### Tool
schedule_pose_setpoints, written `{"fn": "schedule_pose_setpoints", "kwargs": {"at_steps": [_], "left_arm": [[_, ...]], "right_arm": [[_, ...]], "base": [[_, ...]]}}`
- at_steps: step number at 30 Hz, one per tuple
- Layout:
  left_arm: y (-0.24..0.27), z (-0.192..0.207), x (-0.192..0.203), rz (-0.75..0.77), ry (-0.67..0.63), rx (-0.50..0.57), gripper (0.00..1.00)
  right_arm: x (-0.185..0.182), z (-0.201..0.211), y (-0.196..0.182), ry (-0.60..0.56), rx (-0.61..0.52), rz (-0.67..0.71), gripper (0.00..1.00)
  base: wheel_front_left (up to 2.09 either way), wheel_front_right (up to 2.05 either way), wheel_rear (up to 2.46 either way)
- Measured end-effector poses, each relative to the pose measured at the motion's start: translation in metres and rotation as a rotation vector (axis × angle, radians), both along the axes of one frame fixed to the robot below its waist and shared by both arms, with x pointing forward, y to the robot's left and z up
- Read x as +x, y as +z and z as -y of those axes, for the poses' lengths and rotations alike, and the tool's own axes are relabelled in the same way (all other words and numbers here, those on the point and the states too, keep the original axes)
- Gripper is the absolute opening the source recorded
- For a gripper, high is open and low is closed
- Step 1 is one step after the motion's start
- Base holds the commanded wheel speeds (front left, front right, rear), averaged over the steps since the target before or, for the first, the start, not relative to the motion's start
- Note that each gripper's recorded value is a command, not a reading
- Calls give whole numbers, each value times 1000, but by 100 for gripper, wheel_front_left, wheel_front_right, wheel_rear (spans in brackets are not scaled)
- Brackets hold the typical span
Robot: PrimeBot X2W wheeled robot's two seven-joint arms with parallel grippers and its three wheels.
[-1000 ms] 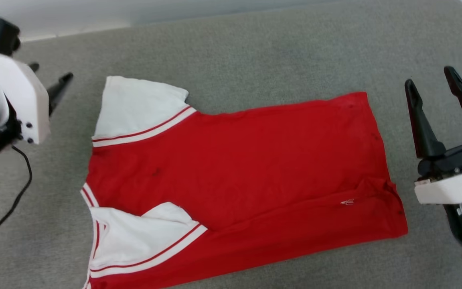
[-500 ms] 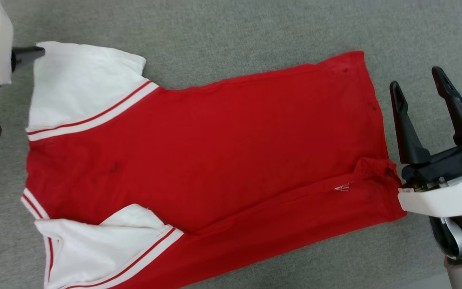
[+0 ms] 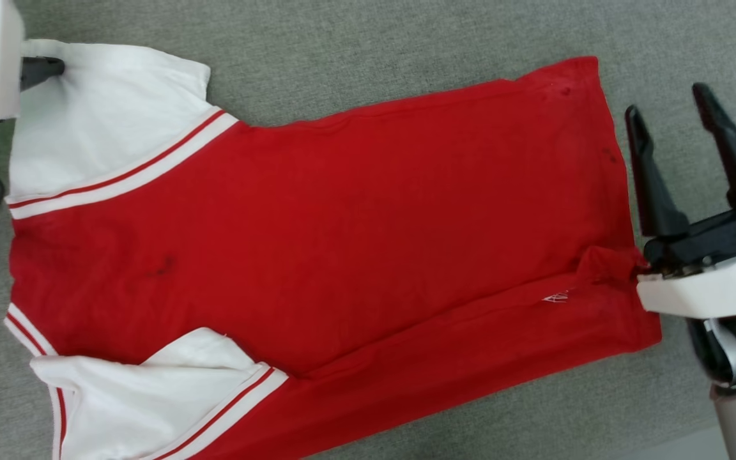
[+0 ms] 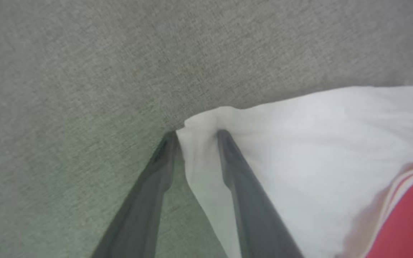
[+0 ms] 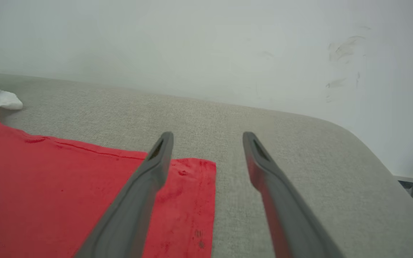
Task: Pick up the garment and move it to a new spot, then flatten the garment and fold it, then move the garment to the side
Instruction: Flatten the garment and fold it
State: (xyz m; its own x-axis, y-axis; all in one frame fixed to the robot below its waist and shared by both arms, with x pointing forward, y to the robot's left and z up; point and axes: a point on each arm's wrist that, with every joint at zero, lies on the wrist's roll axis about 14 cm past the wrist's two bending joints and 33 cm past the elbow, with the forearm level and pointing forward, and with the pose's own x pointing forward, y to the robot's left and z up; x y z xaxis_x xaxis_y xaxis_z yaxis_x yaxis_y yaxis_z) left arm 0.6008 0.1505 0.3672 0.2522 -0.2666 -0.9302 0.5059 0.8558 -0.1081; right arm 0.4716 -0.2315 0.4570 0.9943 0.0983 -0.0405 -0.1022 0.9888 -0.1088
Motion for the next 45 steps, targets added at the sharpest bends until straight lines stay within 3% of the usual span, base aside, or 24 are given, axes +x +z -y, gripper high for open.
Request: {"fn": "schedule_pose_setpoints", "kwargs": {"at_steps": [5,11,14,23,30,36,45], "left_arm": [[10,7,-4,30,-28,-16,0],[43,9,-3,132,-34,-50,0],[61,18,-10,178,-70,-76,0],[95,27,-43,256,-174,-99,0],[100,30,-56,278,-212,-111,0],[95,31,-58,279,-229,-116,0],[86,25,-52,284,-228,-119,0]], "right_arm": [[11,4,19,13,-33,43,100],[35,16,76,44,-143,152,100],[46,16,96,64,-196,139,100],[59,13,55,173,-328,-374,100],[42,11,2,219,-285,-822,100],[47,13,-29,196,-248,-1024,100],[45,-13,-85,246,-258,-1182,100]], "base": [[0,0,0],[0,0,0],[0,0,0],[0,0,0],[0,0,0],[0,0,0],[0,0,0]]}}
